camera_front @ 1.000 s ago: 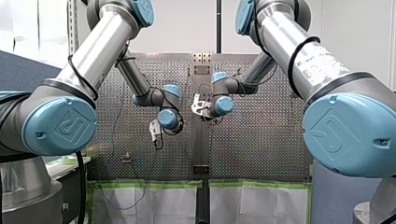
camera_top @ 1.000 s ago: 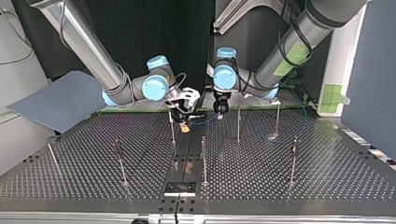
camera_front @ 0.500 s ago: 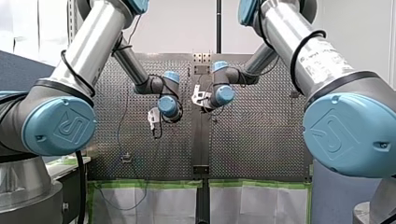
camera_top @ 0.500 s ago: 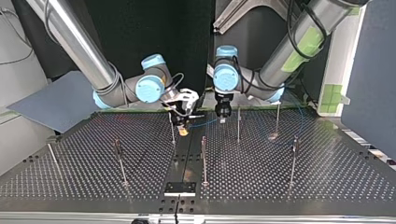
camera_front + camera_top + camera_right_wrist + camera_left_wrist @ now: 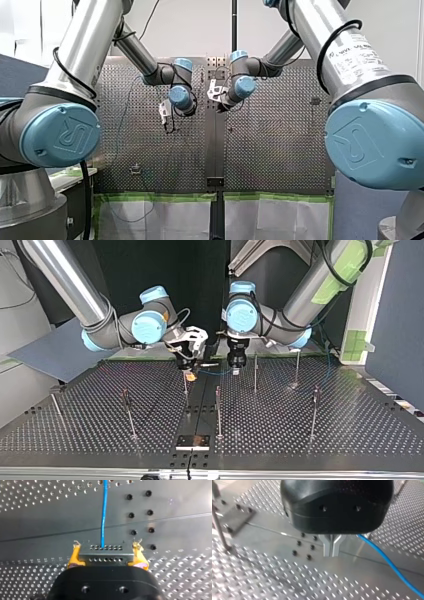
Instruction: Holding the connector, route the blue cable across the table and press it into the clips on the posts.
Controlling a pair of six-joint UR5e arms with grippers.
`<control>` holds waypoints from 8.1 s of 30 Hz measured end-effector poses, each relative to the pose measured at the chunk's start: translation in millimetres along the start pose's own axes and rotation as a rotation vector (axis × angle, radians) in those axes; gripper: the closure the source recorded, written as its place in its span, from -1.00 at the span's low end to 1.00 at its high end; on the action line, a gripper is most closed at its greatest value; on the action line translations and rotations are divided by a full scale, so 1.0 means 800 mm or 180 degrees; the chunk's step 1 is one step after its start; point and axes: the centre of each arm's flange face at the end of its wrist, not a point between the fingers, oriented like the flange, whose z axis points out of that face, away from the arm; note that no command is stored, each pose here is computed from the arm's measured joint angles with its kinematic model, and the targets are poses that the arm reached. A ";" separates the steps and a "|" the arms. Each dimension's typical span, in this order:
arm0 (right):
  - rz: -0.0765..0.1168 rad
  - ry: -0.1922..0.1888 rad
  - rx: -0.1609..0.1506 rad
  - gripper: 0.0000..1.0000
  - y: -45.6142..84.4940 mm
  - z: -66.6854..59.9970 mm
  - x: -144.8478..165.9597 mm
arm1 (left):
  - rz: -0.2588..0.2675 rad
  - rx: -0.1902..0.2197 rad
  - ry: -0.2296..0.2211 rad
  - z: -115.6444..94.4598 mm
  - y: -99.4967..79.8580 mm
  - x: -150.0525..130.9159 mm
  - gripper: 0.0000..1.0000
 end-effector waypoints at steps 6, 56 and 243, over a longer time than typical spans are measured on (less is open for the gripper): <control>-0.0012 0.0082 0.0037 1.00 -0.012 -0.024 0.027 | -0.0010 0.0066 -0.0050 -0.023 -0.012 -0.025 1.00; -0.0019 0.0561 0.0283 1.00 -0.033 -0.089 0.152 | -0.0266 0.0240 -0.0802 -0.020 0.001 -0.132 1.00; -0.0003 0.0639 -0.0074 1.00 0.063 -0.062 0.179 | 0.0409 0.0219 -0.0242 0.014 -0.171 -0.133 1.00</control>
